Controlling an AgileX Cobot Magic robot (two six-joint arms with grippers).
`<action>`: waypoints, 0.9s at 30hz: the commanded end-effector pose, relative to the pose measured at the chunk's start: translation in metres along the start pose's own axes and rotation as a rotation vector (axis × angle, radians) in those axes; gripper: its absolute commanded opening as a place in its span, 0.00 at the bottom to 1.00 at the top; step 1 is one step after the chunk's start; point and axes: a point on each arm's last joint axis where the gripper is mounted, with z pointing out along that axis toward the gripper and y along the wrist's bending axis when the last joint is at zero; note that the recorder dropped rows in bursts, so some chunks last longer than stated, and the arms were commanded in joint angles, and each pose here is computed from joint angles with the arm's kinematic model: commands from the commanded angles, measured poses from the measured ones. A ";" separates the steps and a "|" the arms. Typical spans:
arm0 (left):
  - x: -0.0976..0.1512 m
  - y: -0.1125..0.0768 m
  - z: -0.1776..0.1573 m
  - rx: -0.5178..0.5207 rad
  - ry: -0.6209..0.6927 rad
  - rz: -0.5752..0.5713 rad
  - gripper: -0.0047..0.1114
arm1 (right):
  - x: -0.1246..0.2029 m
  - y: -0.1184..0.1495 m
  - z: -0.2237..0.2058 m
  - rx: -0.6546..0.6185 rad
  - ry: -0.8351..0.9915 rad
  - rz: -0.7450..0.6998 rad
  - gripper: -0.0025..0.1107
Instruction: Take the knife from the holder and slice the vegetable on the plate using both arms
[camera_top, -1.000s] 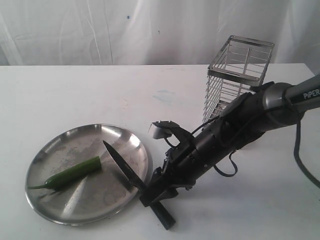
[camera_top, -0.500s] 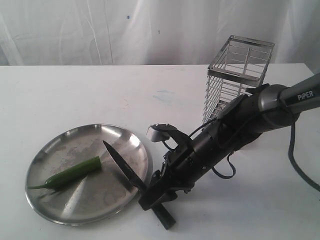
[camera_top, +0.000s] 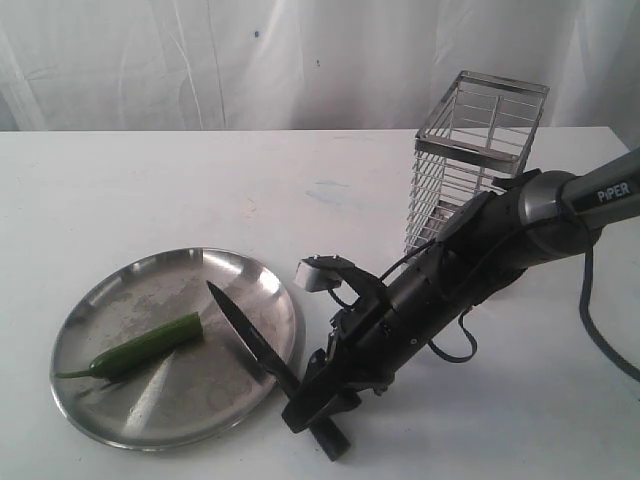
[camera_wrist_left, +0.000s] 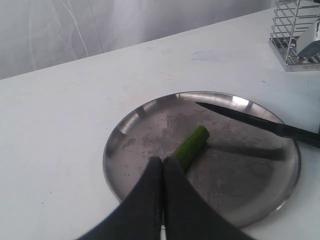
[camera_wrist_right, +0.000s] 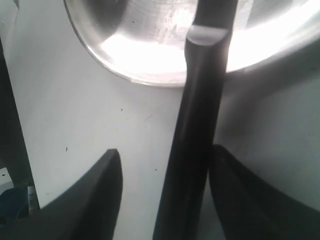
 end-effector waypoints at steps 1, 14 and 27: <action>0.001 0.000 0.000 0.004 0.000 -0.007 0.04 | 0.007 -0.002 0.003 0.013 0.043 -0.001 0.46; 0.001 0.000 0.000 0.004 0.000 -0.007 0.04 | 0.006 -0.003 0.005 0.041 0.038 0.025 0.35; 0.001 0.000 0.000 0.004 0.000 -0.007 0.04 | 0.000 0.002 -0.003 0.069 0.006 0.102 0.13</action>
